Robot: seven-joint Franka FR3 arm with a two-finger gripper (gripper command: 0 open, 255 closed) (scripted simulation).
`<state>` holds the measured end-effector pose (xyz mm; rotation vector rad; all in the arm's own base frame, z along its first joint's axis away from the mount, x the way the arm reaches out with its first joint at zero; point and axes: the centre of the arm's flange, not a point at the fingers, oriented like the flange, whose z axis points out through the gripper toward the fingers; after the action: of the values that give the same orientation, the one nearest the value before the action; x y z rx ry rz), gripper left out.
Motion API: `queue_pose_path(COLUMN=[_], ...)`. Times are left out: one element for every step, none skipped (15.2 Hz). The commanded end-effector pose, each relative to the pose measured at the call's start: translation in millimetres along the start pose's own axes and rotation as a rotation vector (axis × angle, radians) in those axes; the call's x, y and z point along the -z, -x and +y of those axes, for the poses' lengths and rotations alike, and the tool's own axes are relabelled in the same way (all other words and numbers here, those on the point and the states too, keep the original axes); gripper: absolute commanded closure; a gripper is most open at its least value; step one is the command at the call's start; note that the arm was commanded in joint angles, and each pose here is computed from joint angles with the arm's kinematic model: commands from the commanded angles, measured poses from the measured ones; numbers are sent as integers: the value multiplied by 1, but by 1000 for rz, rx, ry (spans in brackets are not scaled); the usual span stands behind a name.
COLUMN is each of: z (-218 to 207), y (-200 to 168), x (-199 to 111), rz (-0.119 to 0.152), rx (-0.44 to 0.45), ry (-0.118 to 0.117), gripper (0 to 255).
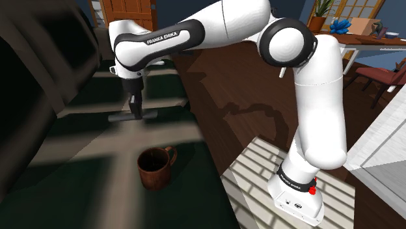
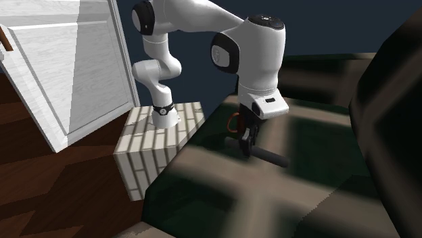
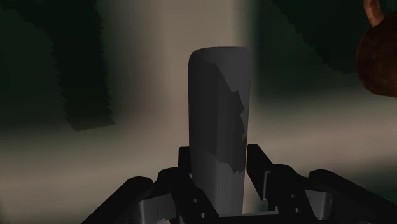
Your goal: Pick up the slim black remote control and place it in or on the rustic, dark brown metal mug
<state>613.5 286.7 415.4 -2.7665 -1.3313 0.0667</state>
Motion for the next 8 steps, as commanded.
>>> queue_pose_path(z=[0,0,-1,-1,-2,-2,-2,-3], y=[1,1,1,1,1,1,1,1], x=[10,15,21,26,31,36,42,47], rz=[0,0,0,0,0,0,0,0], rx=[0,0,0,0,0,0,0,0], ry=[0,0,0,0,0,0,0,0], gripper=[255,255,255,255,255,255,255,255])
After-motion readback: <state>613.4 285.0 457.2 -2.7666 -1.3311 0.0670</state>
